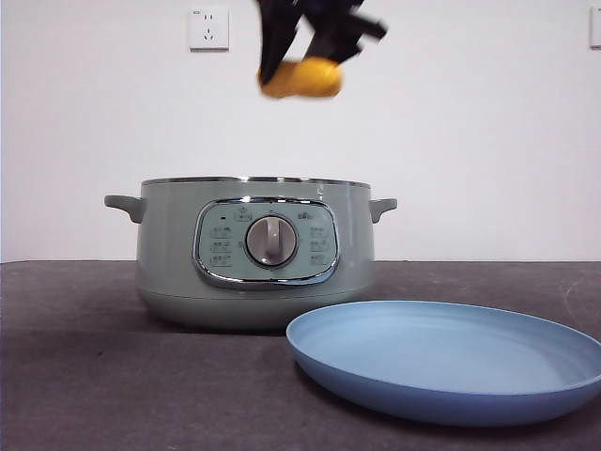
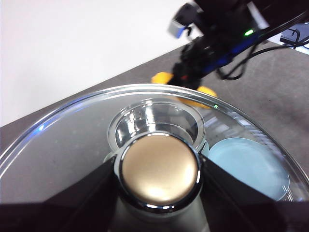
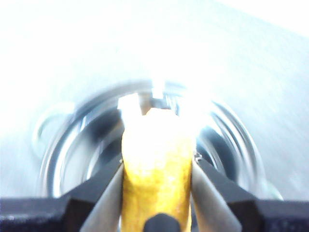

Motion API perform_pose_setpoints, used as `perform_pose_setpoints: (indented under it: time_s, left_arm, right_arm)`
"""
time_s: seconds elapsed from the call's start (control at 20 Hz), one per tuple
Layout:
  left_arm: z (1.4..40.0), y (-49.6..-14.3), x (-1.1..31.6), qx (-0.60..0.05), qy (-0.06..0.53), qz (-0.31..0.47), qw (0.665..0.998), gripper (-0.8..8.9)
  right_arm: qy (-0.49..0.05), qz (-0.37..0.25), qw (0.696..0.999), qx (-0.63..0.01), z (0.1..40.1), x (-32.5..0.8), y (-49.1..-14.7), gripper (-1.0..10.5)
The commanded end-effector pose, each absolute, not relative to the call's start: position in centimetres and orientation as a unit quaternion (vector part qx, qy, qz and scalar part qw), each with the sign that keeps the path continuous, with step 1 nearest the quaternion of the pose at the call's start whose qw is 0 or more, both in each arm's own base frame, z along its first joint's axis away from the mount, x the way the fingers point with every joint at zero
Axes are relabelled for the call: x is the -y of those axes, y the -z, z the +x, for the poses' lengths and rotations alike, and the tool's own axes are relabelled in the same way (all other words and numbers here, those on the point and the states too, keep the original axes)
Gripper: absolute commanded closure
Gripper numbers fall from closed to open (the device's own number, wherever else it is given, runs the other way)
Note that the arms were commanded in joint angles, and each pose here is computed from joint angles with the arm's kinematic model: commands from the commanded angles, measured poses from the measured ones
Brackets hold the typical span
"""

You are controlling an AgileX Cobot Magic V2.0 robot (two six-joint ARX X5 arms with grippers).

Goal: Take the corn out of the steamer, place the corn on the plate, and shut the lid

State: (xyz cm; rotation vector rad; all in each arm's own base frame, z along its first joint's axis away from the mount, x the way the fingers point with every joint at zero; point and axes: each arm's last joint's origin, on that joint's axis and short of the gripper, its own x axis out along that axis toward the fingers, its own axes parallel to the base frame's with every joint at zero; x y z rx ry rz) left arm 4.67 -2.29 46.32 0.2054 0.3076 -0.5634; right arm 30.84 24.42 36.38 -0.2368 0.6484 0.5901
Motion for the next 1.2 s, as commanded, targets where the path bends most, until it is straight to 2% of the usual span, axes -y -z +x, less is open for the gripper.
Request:
perform_pose_setpoints:
  time_s: [0.05, 0.2, 0.35, 0.5, 0.7, 0.85, 1.0, 1.2]
  left_arm:
    - [4.8, -47.0, 2.4, -0.123, 0.275, 0.095, 0.949, 8.21]
    - [6.1, -47.0, 2.8, -0.131, 0.277, 0.096, 0.947, 8.21]
    - [7.5, -47.1, 3.4, -0.131, 0.291, 0.093, 0.943, 8.21]
    - [8.9, -47.1, 4.1, -0.135, 0.308, 0.090, 0.937, 8.21]
    - [11.3, -47.0, 5.0, -0.140, 0.317, 0.089, 0.934, 8.21]
    - [13.4, -46.8, 5.9, -0.142, 0.343, 0.084, 0.925, 8.21]
    - [15.3, -46.4, 6.7, -0.153, 0.352, 0.082, 0.920, 8.21]
    - [17.9, -45.6, 7.9, -0.164, 0.358, 0.083, 0.915, 8.21]
  right_arm:
    - [-0.282, -0.136, 0.890, -0.331, 29.2, -22.7, -37.7, 9.6]
    - [-0.274, -0.142, 0.885, -0.348, 27.6, -20.6, -39.0, 9.6]
    - [-0.267, -0.143, 0.881, -0.363, 26.1, -19.1, -38.0, 9.6]
    - [-0.259, -0.128, 0.881, -0.376, 24.2, -17.6, -34.5, 9.6]
    - [-0.245, -0.098, 0.879, -0.398, 22.0, -16.1, -28.2, 9.6]
    - [-0.261, -0.080, 0.865, -0.420, 21.4, -15.8, -23.7, 9.6]
    - [-0.263, -0.053, 0.869, -0.417, 21.2, -15.7, -20.6, 9.6]
    - [-0.258, -0.051, 0.868, -0.421, 21.0, -15.5, -17.5, 9.6]
